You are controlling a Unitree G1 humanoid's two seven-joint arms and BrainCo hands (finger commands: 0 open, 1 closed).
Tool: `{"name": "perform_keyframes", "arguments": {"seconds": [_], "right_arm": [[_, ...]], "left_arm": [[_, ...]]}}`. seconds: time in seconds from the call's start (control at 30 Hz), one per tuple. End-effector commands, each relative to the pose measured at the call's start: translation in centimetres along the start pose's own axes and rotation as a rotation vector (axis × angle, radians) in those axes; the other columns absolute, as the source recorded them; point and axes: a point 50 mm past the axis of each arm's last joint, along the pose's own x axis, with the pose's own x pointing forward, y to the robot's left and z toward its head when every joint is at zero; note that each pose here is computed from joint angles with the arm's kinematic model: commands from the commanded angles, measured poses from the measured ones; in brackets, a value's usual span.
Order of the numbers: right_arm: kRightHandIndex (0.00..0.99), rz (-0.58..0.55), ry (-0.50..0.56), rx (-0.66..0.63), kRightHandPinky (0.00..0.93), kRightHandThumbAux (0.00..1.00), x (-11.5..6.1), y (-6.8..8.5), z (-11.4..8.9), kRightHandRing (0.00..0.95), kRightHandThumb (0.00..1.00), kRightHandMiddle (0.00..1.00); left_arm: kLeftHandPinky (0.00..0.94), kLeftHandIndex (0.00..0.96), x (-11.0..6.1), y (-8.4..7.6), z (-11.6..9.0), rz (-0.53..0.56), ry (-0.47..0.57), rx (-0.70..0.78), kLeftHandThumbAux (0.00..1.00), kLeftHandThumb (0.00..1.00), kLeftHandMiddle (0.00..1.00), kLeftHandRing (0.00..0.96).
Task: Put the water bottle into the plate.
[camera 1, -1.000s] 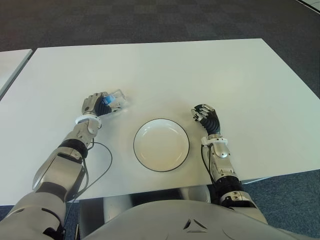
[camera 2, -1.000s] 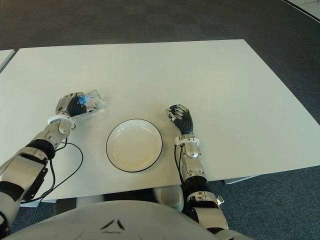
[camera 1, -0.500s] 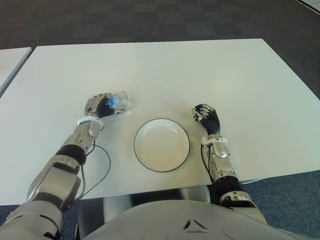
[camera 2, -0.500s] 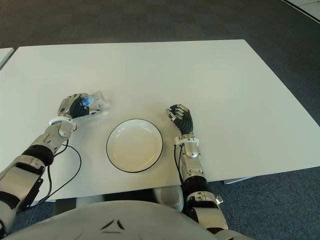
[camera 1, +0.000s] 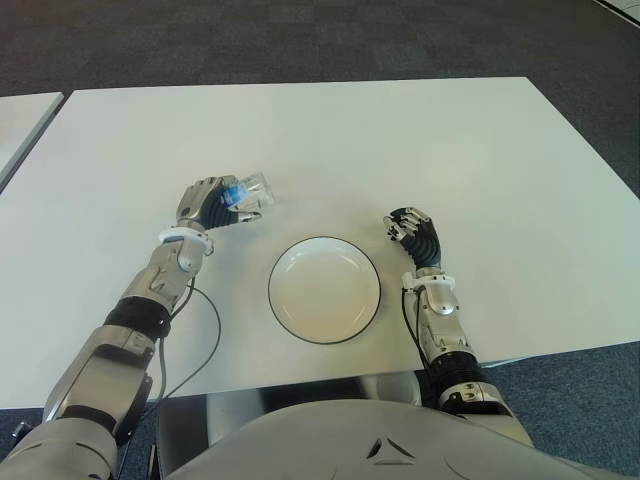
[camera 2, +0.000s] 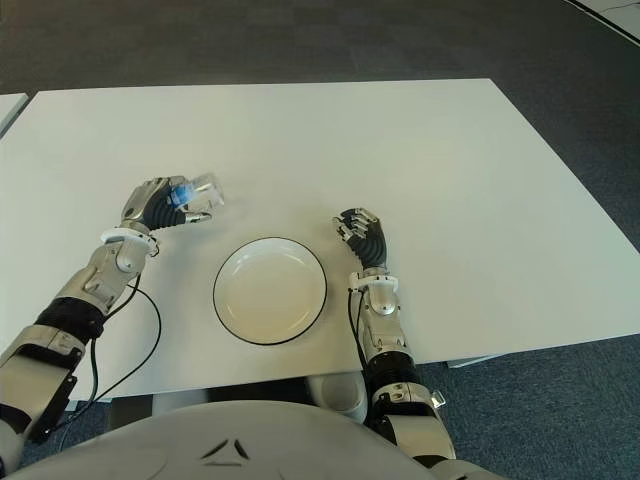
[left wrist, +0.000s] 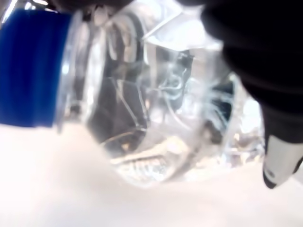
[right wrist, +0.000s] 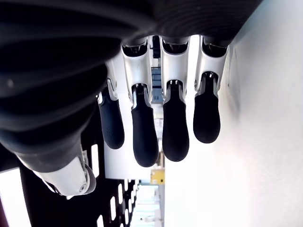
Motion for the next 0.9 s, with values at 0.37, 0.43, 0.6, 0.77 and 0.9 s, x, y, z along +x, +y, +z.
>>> {"name": "perform_keyframes", "arguments": {"seconds": [0.37,0.43,0.6,0.77,0.9], "right_arm": [[0.432,0.0,0.059,-0.002,0.619,0.729,-0.7,0.1,-1.1,0.604,0.706,0.595],[0.432,-0.001,0.058,-0.005,0.619,0.729,-0.7,0.1,-1.1,0.605,0.706,0.595],[0.432,0.001,0.055,-0.014,0.617,0.728,-0.7,0.0,-1.1,0.607,0.706,0.595],[0.432,0.005,0.057,-0.014,0.616,0.728,-0.6,0.0,-1.1,0.606,0.706,0.598],[0.432,0.006,0.059,-0.012,0.619,0.728,-0.6,0.1,-1.1,0.607,0.706,0.599]], "left_arm": [[0.733,0.394,-0.4,3.0,5.0,0.12,-0.201,-0.101,0.671,0.851,0.527,0.848],[0.709,0.394,-0.5,3.2,5.7,0.129,-0.228,-0.118,0.671,0.851,0.527,0.849],[0.772,0.396,-2.1,3.4,9.5,0.191,-0.374,-0.167,0.669,0.852,0.527,0.857],[0.793,0.399,-2.9,3.1,10.7,0.17,-0.428,-0.16,0.668,0.853,0.53,0.86],[0.801,0.4,-3.6,2.6,11.6,0.138,-0.467,-0.145,0.667,0.854,0.535,0.861]]}}
